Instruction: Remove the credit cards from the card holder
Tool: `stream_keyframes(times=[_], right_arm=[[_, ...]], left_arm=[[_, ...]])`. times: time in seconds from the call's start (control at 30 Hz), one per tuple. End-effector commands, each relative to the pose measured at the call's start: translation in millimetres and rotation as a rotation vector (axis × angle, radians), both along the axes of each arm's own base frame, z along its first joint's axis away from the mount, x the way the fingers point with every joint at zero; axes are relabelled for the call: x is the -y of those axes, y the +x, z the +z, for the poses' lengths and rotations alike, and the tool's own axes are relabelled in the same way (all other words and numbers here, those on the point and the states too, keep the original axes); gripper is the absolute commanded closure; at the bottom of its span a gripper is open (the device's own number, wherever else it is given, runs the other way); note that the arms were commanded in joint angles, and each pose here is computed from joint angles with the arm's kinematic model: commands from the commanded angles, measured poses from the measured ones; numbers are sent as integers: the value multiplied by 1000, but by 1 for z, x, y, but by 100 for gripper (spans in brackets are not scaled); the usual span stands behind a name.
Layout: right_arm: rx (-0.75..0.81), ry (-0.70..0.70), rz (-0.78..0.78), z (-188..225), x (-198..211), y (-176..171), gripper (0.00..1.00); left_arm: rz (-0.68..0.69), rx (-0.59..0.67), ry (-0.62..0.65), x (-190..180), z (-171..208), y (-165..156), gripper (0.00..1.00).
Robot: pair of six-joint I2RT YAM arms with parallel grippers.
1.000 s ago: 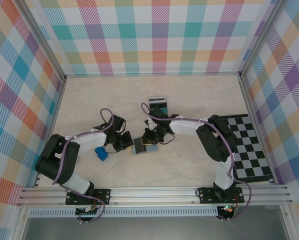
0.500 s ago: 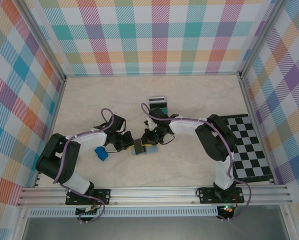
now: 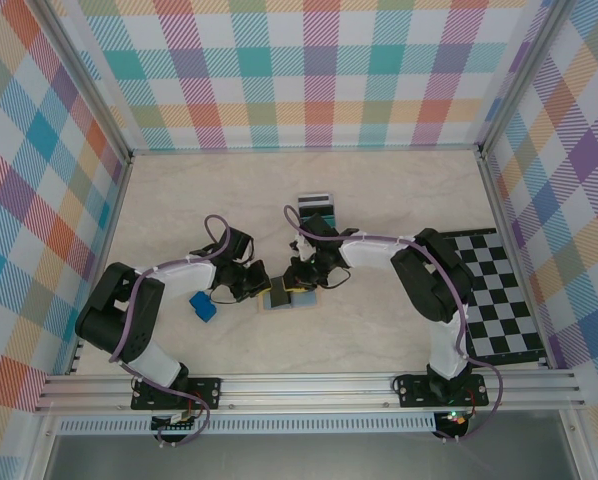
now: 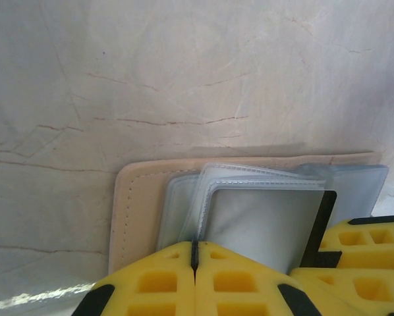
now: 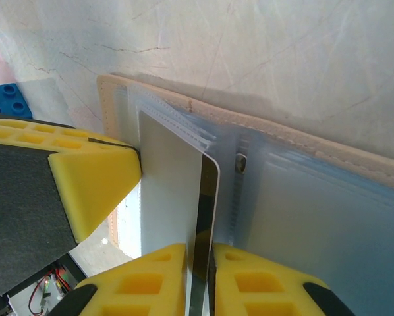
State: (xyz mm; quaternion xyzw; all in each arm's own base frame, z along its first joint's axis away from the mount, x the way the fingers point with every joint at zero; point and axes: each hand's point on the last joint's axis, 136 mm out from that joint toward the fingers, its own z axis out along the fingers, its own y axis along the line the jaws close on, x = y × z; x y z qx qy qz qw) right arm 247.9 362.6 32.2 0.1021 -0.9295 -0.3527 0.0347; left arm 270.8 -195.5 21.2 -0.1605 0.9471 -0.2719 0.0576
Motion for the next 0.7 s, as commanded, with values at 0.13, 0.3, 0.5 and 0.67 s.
stream_keyframes(times=[0.13, 0.3, 0.5, 0.67], right_arm=[[1, 40, 6, 13, 1, -6, 80], [9, 45, -5, 16, 4, -6, 79], [4, 56, -2, 17, 3, -6, 87], [-9, 57, -4, 12, 0, -6, 87]], left_arm=[[14, -89, 138, -28, -25, -22, 100], [12, -90, 145, -29, -26, -23, 100], [11, -87, 133, -27, -25, -22, 100], [8, -82, 125, -25, -23, -21, 100]])
